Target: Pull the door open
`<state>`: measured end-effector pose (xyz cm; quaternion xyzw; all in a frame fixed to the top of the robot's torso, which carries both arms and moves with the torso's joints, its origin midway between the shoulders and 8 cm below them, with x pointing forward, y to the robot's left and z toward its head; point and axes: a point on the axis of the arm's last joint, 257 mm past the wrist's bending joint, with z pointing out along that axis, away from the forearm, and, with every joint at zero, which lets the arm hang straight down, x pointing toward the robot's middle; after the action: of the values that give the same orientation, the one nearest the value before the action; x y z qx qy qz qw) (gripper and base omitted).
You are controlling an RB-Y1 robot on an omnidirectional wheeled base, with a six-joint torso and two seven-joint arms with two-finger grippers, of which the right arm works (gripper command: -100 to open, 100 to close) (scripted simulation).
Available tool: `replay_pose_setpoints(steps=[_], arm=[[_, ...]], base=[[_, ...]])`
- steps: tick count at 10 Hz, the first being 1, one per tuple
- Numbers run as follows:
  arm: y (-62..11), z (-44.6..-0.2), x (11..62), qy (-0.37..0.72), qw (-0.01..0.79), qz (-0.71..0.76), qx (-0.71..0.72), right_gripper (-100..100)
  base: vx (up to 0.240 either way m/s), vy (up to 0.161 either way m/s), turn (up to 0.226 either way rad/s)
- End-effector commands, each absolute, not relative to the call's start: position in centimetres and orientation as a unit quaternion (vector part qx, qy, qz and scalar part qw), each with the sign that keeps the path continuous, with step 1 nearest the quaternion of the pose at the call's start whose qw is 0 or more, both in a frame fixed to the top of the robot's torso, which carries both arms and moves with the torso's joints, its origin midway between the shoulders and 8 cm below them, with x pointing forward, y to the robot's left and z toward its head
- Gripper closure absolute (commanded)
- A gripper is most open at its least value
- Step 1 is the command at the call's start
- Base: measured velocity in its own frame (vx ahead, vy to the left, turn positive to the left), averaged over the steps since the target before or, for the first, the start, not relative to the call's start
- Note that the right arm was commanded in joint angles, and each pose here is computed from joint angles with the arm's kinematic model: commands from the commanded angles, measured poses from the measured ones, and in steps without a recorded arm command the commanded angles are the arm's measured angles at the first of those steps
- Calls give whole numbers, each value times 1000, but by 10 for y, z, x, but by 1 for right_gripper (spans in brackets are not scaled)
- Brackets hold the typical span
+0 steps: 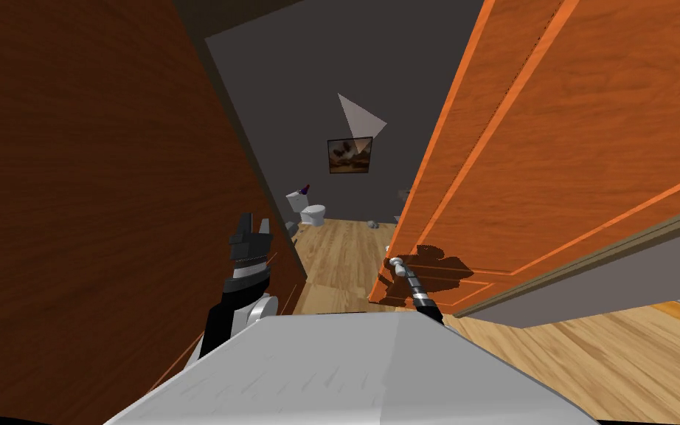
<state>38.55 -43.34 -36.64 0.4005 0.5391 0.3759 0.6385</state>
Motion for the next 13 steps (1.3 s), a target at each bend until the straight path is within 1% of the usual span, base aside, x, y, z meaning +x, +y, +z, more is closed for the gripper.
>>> replay_pose_setpoints(steps=[1, 2, 5, 11, 13], arm=[[-432, -362, 390, 518, 631, 399, 417, 100], [-434, -361, 391, 506, 626, 409, 431, 100], [-436, -361, 392, 485, 613, 429, 453, 100], [-444, -360, 395, 417, 573, 481, 516, 100], [-444, -360, 395, 414, 571, 484, 518, 100]], base=[[-71, -14, 119], [-89, -35, 178], [-59, -32, 65], [-63, -27, 103], [-34, -13, 29]])
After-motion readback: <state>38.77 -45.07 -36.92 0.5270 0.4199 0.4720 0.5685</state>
